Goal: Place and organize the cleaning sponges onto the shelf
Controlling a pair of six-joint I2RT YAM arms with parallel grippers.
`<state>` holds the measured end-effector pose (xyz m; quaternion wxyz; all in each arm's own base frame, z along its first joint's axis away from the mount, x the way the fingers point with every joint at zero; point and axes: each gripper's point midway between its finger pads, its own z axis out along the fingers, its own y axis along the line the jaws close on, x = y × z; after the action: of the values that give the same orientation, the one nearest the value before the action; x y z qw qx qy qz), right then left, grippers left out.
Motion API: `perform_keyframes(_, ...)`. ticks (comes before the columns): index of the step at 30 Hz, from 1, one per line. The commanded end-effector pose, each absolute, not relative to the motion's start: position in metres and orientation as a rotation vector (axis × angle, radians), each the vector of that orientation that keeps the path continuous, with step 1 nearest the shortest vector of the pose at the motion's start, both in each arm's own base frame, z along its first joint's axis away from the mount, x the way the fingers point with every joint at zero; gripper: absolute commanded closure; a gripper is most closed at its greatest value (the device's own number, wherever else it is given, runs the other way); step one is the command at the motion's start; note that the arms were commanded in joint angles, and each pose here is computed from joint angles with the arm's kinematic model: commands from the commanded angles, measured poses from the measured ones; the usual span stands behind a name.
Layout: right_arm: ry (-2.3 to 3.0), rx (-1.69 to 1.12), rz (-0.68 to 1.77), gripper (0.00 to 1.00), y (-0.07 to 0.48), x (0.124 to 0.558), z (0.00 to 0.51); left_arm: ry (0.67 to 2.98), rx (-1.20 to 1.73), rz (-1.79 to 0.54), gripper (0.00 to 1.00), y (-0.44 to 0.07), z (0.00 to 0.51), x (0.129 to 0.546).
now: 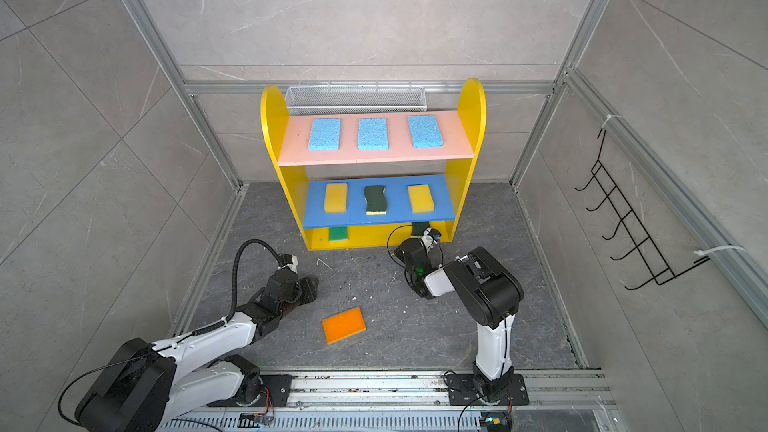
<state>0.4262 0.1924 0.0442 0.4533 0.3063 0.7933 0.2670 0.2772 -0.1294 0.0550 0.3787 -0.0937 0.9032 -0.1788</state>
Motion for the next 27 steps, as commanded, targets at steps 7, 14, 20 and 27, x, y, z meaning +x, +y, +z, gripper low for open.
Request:
perform_keyframes(7, 1.812, 0.843, 0.747, 0.93, 0.19, 0.421, 0.063, 2.251, -0.218, -0.488, 0.55, -0.134, 0.066, 0.286)
perform_keyframes(14, 1.771, 0.901, 0.811, 0.94, 0.191, 0.426, 0.056, 2.262, -0.224, -0.491, 0.56, -0.136, 0.06, 0.288)
perform_keyframes(20, 1.78, 0.952, 0.822, 0.94, 0.193, 0.43, 0.044, 2.263, -0.234, -0.489, 0.56, -0.135, 0.057, 0.289)
perform_keyframes(27, 1.77, 0.961, 0.791, 0.94, 0.186, 0.435, 0.048, 2.261, -0.24, -0.49, 0.56, -0.135, 0.054, 0.289)
